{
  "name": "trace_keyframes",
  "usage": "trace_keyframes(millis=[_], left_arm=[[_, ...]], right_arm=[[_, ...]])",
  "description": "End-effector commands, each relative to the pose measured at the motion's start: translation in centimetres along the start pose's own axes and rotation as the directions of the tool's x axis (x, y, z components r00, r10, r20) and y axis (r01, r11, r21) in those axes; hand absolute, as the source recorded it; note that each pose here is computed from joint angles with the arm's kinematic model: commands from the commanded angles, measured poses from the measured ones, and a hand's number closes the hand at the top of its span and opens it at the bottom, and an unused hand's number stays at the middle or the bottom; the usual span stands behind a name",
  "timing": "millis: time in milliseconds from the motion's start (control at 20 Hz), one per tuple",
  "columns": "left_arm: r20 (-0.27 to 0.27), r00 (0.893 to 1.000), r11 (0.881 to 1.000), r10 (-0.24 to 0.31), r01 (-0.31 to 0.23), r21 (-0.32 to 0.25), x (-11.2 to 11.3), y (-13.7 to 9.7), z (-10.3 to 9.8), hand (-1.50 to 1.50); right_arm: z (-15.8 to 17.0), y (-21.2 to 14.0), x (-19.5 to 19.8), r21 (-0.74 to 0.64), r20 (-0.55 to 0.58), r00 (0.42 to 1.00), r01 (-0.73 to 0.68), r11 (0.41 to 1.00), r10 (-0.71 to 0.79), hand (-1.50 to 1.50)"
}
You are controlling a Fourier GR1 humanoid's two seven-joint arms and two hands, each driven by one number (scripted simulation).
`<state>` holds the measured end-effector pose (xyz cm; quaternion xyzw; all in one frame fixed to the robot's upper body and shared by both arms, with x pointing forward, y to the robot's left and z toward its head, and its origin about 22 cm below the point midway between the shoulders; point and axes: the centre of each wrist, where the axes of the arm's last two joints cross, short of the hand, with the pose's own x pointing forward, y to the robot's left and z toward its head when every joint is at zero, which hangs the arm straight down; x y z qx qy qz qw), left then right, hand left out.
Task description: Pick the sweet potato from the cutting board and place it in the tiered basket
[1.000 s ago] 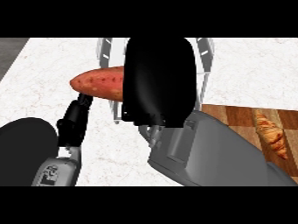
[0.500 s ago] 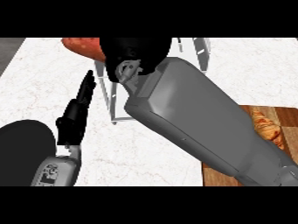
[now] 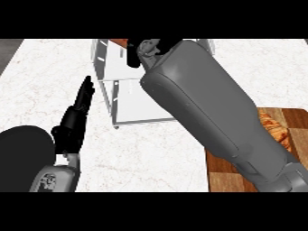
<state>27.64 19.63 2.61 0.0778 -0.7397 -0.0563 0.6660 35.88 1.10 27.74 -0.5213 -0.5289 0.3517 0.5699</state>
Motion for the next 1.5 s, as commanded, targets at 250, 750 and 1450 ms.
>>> trace_keyframes(millis=[250,750,1450], left_arm=[[0.008,1.0,1.0,-0.006,0.006,0.001,-0.1,0.8,0.2,0.0],[-0.024,1.0,0.999,0.004,-0.003,0.049,0.4,0.3,1.0,0.0],[-0.051,0.999,0.995,-0.001,0.006,0.097,-0.7,3.0,2.1,0.0]], right_arm=[[-1.3,0.1,-1.2,0.002,-0.189,0.92,0.349,0.937,-0.343,-1.5],[-1.2,-1.8,-6.5,-0.273,-0.275,0.751,0.538,0.797,-0.601,-1.5],[9.5,-3.0,-24.7,-0.354,-0.225,0.597,0.686,0.635,-0.77,-1.5]])
